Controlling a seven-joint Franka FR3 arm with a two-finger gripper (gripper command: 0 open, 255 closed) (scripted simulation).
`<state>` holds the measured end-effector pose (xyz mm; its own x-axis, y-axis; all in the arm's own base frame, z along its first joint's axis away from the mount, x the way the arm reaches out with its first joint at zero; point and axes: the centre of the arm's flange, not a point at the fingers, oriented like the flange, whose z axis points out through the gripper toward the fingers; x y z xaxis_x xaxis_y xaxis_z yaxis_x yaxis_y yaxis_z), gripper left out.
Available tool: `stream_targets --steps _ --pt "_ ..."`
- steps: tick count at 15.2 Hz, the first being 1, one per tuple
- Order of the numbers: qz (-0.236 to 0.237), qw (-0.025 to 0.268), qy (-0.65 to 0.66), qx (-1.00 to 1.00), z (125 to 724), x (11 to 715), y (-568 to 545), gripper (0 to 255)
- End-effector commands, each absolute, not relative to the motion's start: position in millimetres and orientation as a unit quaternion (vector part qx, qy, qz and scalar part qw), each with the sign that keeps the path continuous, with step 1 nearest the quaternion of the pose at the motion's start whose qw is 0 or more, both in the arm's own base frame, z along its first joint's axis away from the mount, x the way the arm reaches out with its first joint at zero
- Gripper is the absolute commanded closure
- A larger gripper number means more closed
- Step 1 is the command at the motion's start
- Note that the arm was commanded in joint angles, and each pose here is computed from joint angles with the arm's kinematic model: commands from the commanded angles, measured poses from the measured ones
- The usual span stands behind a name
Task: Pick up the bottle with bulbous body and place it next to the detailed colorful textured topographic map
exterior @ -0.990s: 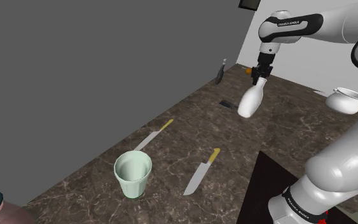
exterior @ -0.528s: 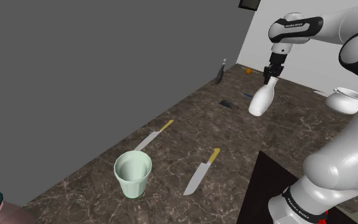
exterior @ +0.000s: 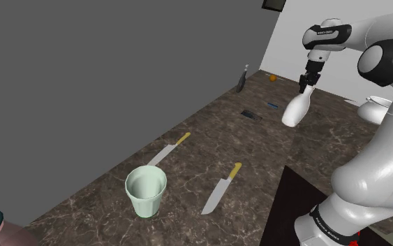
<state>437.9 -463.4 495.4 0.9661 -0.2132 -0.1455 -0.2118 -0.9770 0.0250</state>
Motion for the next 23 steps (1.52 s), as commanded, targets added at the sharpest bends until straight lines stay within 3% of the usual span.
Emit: stream_targets --steps 1,10,18,19,23 --pt "-0.074 0.005 -0.107 0.992 487 436 -466 255" --pt "-0.074 0.005 -0.107 0.992 435 436 -466 255" --pt "-0.074 0.005 -0.107 0.992 435 436 -466 255" --pt "-0.074 0.005 -0.107 0.992 435 436 -466 0" --pt "-0.074 0.005 -0.107 0.992 435 436 -466 0"
